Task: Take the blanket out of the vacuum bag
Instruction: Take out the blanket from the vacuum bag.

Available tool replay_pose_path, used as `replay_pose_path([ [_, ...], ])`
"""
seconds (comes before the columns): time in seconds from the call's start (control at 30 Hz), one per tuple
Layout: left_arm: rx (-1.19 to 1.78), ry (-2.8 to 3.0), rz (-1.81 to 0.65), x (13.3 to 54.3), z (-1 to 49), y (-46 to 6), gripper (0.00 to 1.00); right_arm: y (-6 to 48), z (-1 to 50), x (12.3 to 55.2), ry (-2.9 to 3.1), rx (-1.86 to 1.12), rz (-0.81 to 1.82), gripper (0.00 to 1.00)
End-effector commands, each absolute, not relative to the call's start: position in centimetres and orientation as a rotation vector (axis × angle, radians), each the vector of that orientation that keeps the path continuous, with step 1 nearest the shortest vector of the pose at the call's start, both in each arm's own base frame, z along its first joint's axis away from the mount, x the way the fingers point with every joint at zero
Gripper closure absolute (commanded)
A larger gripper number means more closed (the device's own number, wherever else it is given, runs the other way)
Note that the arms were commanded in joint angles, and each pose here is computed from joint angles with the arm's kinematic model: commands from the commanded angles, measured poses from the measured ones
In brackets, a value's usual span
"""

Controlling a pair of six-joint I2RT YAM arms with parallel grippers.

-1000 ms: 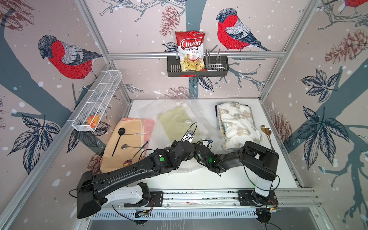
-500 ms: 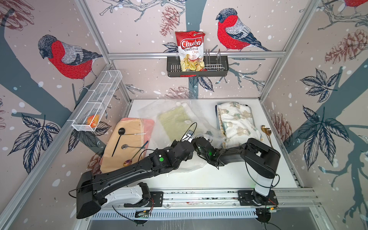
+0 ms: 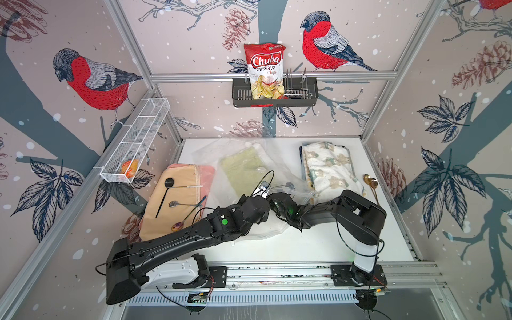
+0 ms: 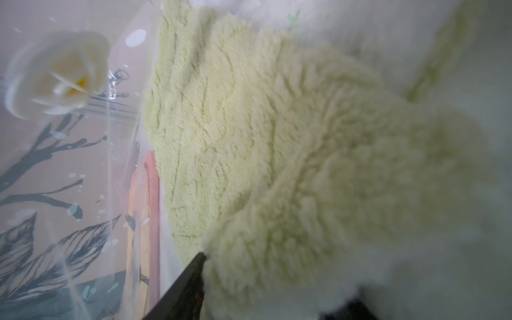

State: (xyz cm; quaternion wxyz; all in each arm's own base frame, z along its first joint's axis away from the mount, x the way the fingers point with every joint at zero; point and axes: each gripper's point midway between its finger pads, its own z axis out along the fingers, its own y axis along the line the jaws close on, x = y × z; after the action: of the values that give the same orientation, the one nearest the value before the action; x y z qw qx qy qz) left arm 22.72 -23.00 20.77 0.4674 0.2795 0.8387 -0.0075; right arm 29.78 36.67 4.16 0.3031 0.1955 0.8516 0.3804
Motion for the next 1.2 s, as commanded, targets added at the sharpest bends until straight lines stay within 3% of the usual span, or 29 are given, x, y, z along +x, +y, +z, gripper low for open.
replay_pose_path([
  [0.0,0.66,2.038,-0.029,23.1,21.3,-23.2,1.0,36.8,3.2,29.3,2.287,0.557,1.047,0.31],
  [0.23,0.661,2.038,-0.042,23.0,21.4,-23.3,1.0,36.7,2.0,31.6,2.245,0.663,1.065,0.31],
  [0.33,0.66,2.036,-0.029,23.1,21.4,-23.1,1.0,37.1,1.7,32.2,2.233,0.689,1.078,0.37],
  [0.37,0.66,2.035,-0.028,23.0,21.4,-23.1,1.0,37.3,1.8,32.3,2.23,0.689,1.093,0.43],
  [0.43,0.657,2.033,-0.031,23.1,21.5,-23.1,1.0,37.8,1.9,32.6,2.231,0.682,1.127,0.67],
  [0.5,0.655,2.03,-0.034,23.1,21.6,-23.1,1.0,38.0,1.9,32.6,2.237,0.678,1.155,0.86],
  [0.57,0.653,2.03,-0.037,23.0,21.6,-23.1,1.0,38.2,2.5,32.6,2.224,0.664,1.182,0.99],
  [0.83,0.66,2.04,-0.027,23.1,21.2,-23.2,1.0,39.2,8.4,29.2,2.171,0.583,1.336,1.0],
  [1.1,0.657,2.04,-0.022,23.2,21.2,-23.2,1.0,35.8,5.8,22.4,2.243,0.66,1.299,1.0],
  [1.17,0.661,2.042,-0.025,23.2,21.1,-23.2,1.0,34.9,4.8,21.5,2.258,0.674,1.268,0.92],
])
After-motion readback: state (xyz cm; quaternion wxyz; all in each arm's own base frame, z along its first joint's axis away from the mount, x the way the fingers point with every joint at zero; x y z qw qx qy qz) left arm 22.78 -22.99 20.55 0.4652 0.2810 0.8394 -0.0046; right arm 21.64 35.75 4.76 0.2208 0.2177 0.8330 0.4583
